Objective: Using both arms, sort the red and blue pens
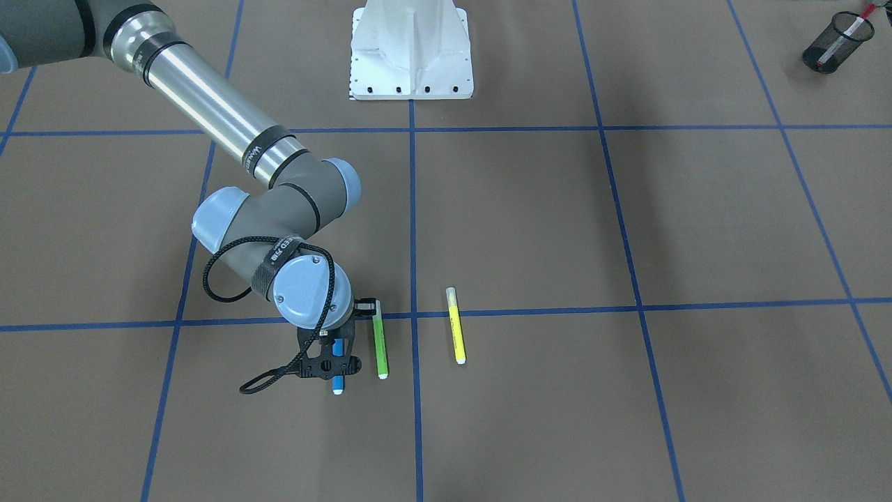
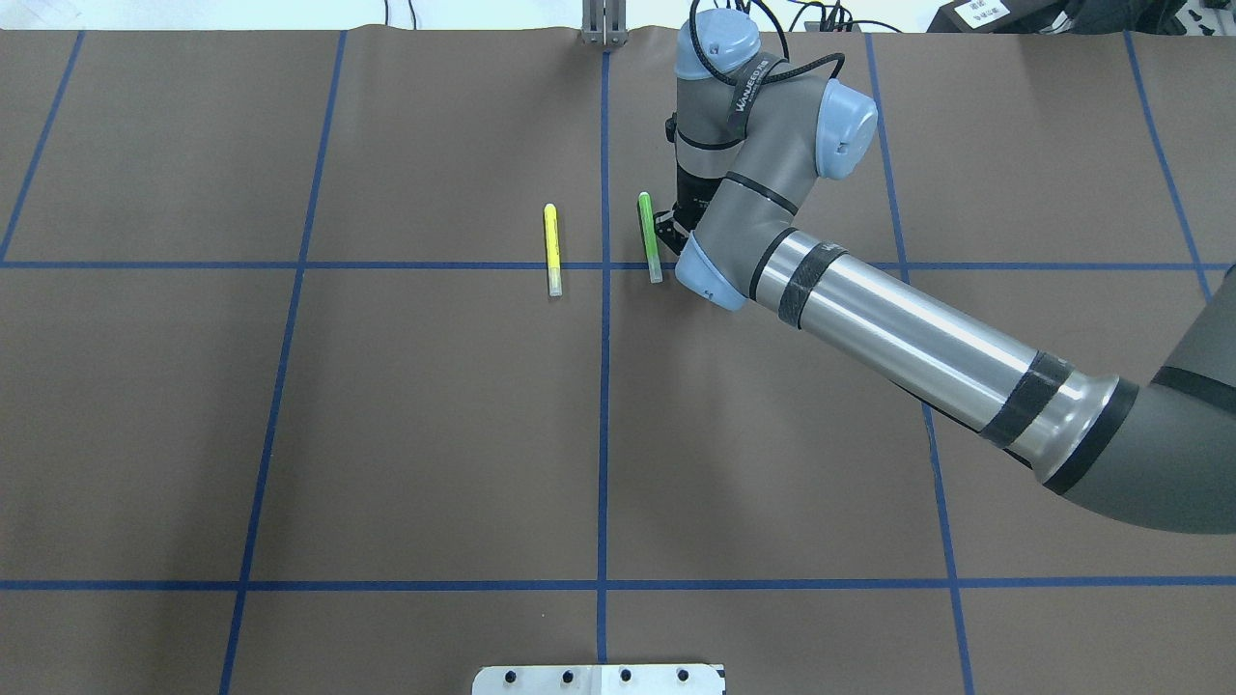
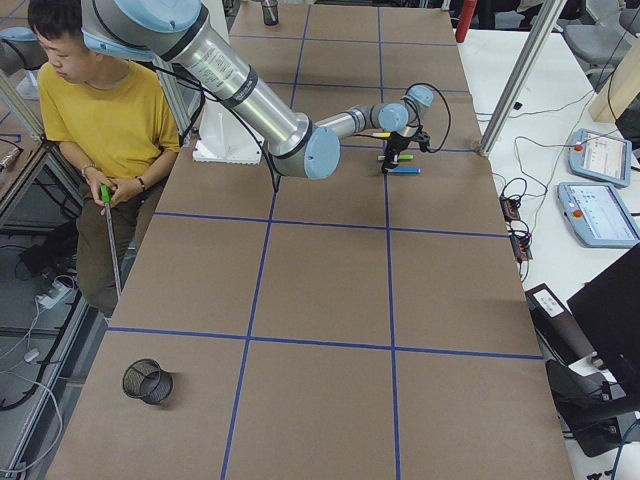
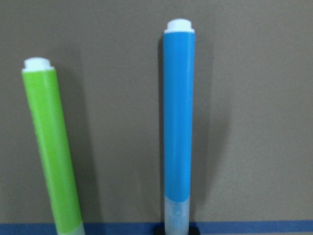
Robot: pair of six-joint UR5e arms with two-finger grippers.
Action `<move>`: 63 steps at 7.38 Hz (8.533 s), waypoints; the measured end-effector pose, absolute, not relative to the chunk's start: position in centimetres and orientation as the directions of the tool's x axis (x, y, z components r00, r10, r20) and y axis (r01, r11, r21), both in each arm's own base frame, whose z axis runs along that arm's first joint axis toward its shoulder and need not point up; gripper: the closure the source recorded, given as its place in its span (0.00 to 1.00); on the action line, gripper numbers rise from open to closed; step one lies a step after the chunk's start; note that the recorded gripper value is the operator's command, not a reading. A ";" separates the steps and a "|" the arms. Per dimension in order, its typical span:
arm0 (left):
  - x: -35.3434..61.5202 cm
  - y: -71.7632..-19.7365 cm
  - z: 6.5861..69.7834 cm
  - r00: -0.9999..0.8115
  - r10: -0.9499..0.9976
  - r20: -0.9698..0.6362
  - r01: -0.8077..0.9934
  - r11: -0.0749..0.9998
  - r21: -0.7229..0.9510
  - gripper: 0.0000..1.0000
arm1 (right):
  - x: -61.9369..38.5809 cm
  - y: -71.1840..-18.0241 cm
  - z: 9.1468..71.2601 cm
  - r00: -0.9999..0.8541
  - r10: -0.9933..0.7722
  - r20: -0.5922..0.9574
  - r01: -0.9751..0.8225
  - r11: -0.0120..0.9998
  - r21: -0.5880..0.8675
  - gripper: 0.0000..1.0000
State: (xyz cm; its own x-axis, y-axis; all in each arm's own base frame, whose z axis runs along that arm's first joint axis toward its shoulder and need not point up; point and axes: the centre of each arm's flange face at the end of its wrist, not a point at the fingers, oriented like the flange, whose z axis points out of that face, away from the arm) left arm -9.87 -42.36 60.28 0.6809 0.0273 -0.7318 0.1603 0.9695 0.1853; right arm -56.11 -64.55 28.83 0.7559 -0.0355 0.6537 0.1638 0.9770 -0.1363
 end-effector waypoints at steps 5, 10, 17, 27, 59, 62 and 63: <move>-9.8 -42.3 60.8 0.679 0.018 -0.734 0.160 0.972 0.172 0.00 | -50.1 -65.1 25.8 0.707 -0.047 0.706 0.126 0.990 -0.061 1.00; -9.7 -42.3 61.5 0.677 0.006 -0.736 0.158 0.975 0.153 0.00 | -39.7 -58.4 25.6 0.728 -0.199 0.656 0.249 0.968 0.017 1.00; -9.5 -42.2 62.7 0.676 -0.010 -0.737 0.155 0.980 0.128 0.00 | -23.3 -47.6 31.5 0.771 -0.473 0.426 0.513 0.858 0.026 1.00; -9.5 -42.1 63.0 0.676 -0.012 -0.737 0.153 0.980 0.125 0.00 | -6.1 -29.7 47.2 0.716 -0.674 0.184 0.696 0.710 -0.107 1.00; -8.5 -42.5 61.5 0.665 0.069 -0.743 0.130 0.970 0.207 0.00 | 6.3 -6.6 74.0 0.587 -0.505 0.633 0.810 0.367 -0.458 1.00; -8.5 -42.4 61.5 0.665 0.068 -0.743 0.131 0.970 0.206 0.00 | 6.3 -6.6 74.2 0.587 -0.502 0.635 0.809 0.366 -0.459 1.00; -8.5 -42.4 61.6 0.665 0.068 -0.743 0.131 0.970 0.206 0.00 | 6.2 -6.7 74.2 0.587 -0.503 0.635 0.810 0.366 -0.459 1.00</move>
State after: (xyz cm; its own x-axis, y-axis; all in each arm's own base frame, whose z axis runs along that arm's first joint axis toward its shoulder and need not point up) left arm -8.52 -42.40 61.56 0.6654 0.0683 -0.7434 0.1305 0.9698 0.2059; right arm 6.23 -6.72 74.19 0.5870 -0.5028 0.6346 0.8096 0.3664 -0.4586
